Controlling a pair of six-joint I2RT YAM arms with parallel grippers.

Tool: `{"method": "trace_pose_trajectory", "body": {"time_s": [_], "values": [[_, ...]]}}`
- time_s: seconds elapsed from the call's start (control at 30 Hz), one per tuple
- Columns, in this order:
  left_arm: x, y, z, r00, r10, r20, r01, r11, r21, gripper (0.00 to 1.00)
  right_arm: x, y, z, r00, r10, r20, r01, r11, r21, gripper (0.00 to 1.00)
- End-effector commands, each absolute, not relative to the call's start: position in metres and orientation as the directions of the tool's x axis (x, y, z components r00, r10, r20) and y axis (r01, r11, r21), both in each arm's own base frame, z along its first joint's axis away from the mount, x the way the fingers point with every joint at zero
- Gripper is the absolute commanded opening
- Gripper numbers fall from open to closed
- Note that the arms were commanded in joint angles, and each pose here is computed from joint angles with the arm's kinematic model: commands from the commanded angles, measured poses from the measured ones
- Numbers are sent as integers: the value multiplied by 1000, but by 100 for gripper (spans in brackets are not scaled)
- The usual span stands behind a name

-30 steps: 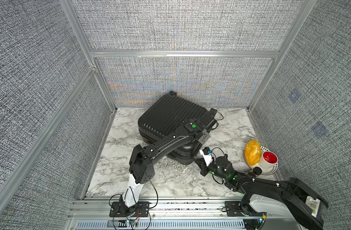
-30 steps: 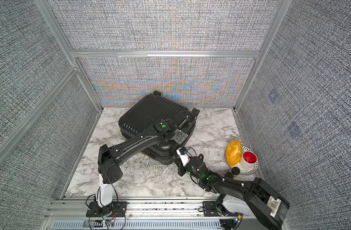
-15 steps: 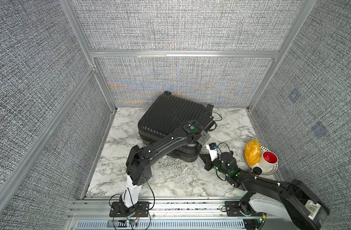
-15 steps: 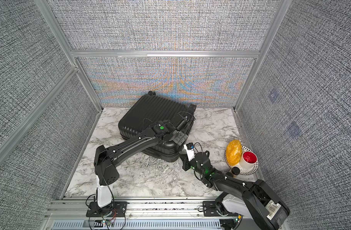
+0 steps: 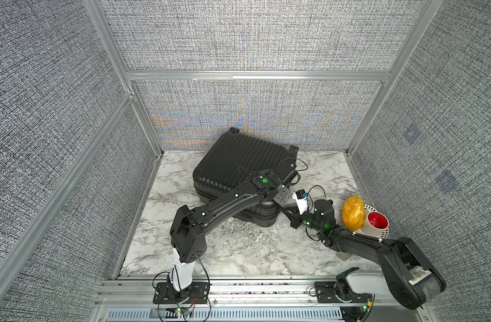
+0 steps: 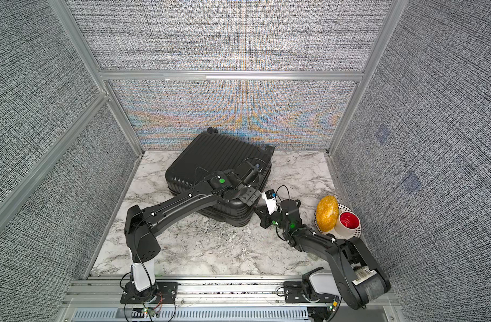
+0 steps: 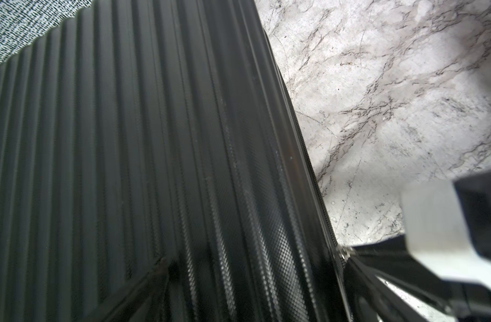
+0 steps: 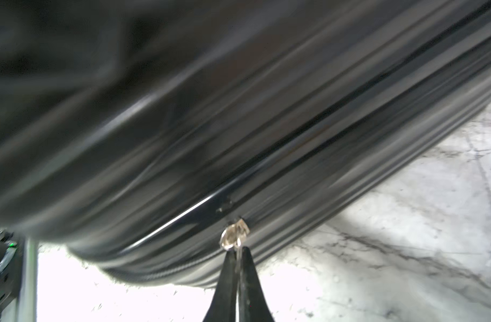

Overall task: Open the suitcase zippers
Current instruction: Unzip the zipper on the suitcase, then adjust the suitcase at the center of the board.

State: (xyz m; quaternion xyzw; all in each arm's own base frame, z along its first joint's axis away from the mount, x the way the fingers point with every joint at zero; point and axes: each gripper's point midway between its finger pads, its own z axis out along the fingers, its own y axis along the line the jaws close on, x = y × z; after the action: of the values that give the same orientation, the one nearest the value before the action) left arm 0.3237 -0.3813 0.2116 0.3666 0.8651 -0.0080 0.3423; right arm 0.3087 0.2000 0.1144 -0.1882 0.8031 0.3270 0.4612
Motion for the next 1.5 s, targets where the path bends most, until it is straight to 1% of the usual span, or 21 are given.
{"method": "trace_pose_trajectory", "body": {"time_s": [0.0,0.27,0.5,0.67,0.73,0.9,1.03,1.13,1.2,1.33,1.47], "values": [[304,-346,180,-597,674,-436,637,728,253,99,331,191,123,-461,4,-887,-574,761,302,0],[300,-345,175,-601,679,-421,647,723,243,99,376,168,112,-496,-26,-868,-482,839,251,0],[296,-342,171,-607,680,-411,649,723,237,99,420,143,116,-492,32,-870,-427,862,273,0],[294,-338,168,-610,679,-407,647,724,239,99,450,128,120,-495,98,-863,-407,852,331,0],[293,-336,167,-613,678,-406,645,726,239,99,468,125,131,-481,117,-869,-413,844,342,0],[291,-332,164,-618,677,-400,640,729,245,99,498,117,127,-509,145,-849,-406,829,385,0],[290,-326,162,-624,674,-396,630,733,255,99,513,110,123,-527,173,-832,-400,813,422,0],[288,-320,160,-630,670,-393,620,738,265,99,518,106,123,-537,187,-823,-393,807,440,0],[289,-313,159,-634,668,-389,605,742,289,99,513,110,127,-534,188,-825,-409,796,446,0],[295,-293,162,-657,641,-397,538,768,349,99,490,116,132,-528,214,-822,-419,777,470,0],[304,-270,169,-692,576,-436,449,816,364,99,455,129,133,-530,235,-814,-421,761,494,0]]}}
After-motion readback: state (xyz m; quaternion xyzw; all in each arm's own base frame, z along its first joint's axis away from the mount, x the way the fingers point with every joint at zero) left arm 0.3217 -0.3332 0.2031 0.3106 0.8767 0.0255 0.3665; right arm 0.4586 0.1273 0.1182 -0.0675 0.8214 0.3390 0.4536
